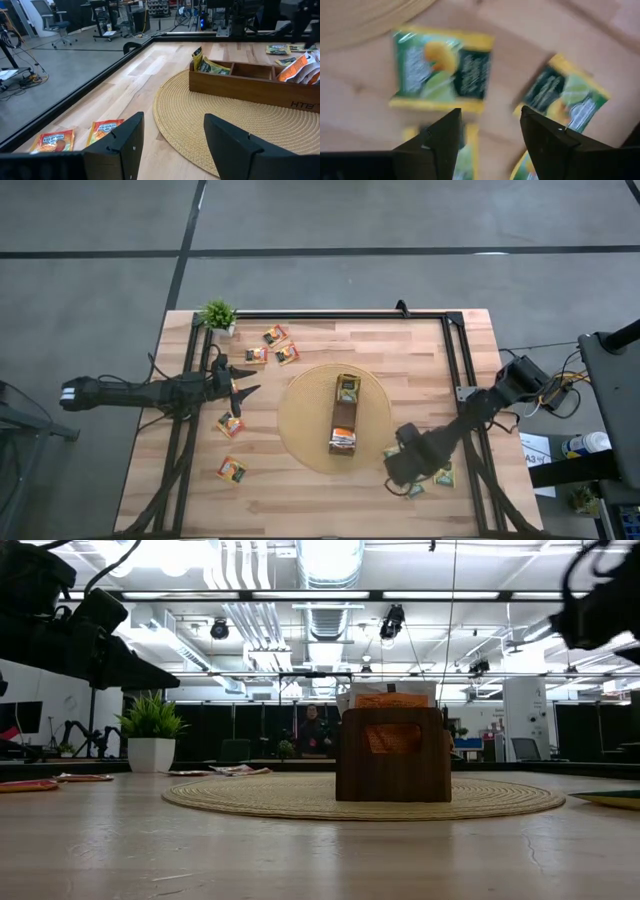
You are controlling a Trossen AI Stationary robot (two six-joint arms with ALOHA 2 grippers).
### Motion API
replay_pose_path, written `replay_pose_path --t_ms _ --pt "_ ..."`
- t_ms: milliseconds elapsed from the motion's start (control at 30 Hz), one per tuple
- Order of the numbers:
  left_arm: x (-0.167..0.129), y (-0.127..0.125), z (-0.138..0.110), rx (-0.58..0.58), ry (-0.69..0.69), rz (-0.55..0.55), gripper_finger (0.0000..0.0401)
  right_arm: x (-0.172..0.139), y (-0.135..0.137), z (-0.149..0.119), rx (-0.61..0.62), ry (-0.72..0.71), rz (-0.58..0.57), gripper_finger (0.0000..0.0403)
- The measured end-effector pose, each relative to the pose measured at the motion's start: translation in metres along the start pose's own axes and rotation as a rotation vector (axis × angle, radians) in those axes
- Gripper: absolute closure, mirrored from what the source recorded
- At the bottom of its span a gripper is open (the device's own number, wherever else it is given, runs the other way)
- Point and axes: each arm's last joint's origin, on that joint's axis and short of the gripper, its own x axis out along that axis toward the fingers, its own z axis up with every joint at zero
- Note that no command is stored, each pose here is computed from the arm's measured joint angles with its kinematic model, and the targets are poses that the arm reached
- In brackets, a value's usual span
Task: Pick & Place Tea
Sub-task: Put the yellow tea bag into the top section of the wooden organizer
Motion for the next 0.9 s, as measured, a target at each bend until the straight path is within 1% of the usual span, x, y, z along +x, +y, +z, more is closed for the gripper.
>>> replay_pose_path --t_ms 67,100,200,267,333,367,500,600,800,900 --pt "0.000 0.000 0.000 0.000 0.000 0.000 0.0199 0.008 -0.008 -0.005 0.049 -0.084 0.007 0.0202" --pt "0.000 0.000 0.000 0.000 0.000 0.000 0.0199 0.013 -0.010 -0.007 0.069 -0.100 0.031 0.0202" --pt "0.000 0.000 0.000 0.000 0.000 0.000 0.0199 0.026 -0.013 -0.010 0.098 -0.078 0.132 0.0202" --pt "0.000 0.000 0.000 0.000 0.000 0.000 0.0199 0.033 -0.012 -0.011 0.107 -0.051 0.222 0.0202" --pt "0.000 0.000 0.000 0.000 0.000 0.000 0.0199 0.040 -0.013 -0.010 0.130 -0.031 0.263 0.0202" --pt "0.000 0.000 0.000 0.000 0.000 0.000 0.0199 0.042 -0.014 -0.010 0.149 -0.021 0.271 0.0202" --pt "0.000 0.000 0.000 0.001 0.000 0.000 0.0199 0.048 -0.020 -0.009 0.230 0.008 0.231 0.0203" --pt "0.000 0.000 0.000 0.000 0.000 0.000 0.0199 0.047 -0.021 -0.008 0.226 -0.011 0.241 0.0208" --pt "0.000 0.000 0.000 0.000 0.001 0.000 0.0199 0.048 -0.016 -0.004 0.249 0.016 0.255 0.0221" --pt "0.000 0.000 0.000 0.001 0.001 0.000 0.0199 0.052 -0.013 -0.001 0.259 0.022 0.237 0.0228"
